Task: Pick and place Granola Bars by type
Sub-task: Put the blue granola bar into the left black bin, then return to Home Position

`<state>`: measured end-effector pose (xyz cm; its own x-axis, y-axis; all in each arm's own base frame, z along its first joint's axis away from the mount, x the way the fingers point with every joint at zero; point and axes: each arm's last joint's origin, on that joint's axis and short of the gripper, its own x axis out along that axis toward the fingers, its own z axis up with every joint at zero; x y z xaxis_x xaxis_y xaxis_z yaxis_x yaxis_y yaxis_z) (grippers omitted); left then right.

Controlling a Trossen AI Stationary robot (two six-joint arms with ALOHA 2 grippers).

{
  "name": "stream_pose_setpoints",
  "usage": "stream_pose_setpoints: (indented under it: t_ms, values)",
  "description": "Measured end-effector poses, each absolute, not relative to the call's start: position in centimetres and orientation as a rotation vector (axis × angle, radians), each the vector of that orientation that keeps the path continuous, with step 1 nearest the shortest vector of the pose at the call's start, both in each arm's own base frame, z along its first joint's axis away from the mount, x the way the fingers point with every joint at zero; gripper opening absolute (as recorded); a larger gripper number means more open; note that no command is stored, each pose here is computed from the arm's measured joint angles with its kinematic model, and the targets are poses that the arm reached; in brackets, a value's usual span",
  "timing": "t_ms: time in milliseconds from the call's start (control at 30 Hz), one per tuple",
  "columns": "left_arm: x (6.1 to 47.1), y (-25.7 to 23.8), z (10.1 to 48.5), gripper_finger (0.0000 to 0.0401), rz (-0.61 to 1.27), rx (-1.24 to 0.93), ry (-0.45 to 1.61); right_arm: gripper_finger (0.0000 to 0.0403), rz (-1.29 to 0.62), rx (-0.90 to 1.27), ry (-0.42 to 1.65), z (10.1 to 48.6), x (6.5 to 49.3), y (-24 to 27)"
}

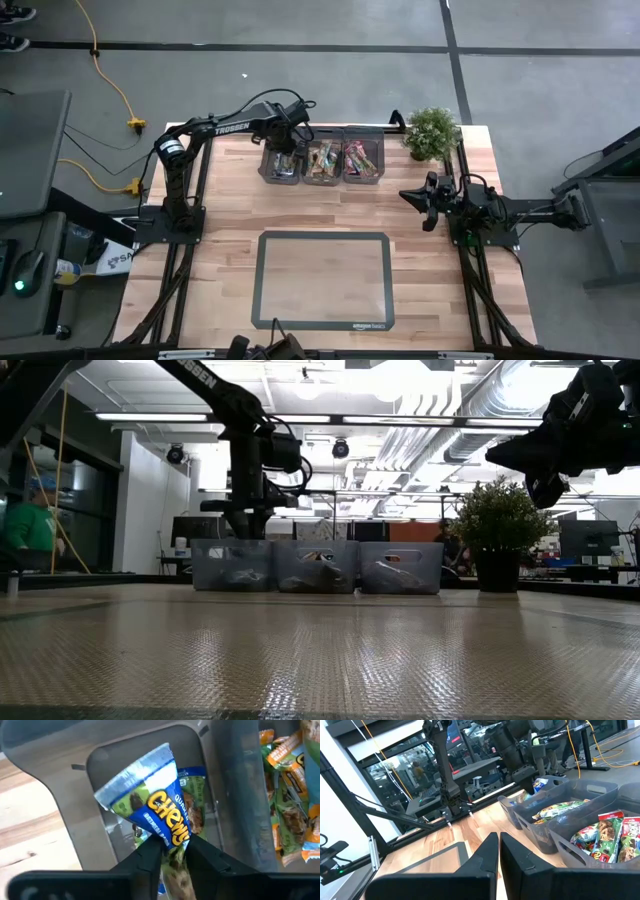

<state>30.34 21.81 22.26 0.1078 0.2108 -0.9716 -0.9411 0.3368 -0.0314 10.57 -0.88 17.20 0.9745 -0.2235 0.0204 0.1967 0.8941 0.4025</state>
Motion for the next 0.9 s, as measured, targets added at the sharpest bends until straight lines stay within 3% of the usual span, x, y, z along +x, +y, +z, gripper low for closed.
stream_pose_setpoints:
  t_ms: [300, 433, 700, 900]
  values:
    - [30.4, 21.7, 22.2, 0.0205, 0.97, -0.825, 1.154, 0.0, -0.218, 0.41, -0.067, 17.2, 10.6, -0.9]
    - [30.5, 21.5, 22.2, 0.0242, 0.932, -0.801, 1.171, 0.0, -0.218, 0.41, -0.067, 17.2, 10.6, -0.9]
    - [31.8, 19.3, 23.1, 0.0244, 0.841, -0.657, 1.178, 0.0, -0.218, 0.41, -0.067, 17.2, 10.6, -0.9]
    - [31.7, 18.0, 26.8, 0.0243, 0.79, -0.594, 1.014, 0.0, -0.218, 0.41, -0.067, 17.2, 10.6, -0.9]
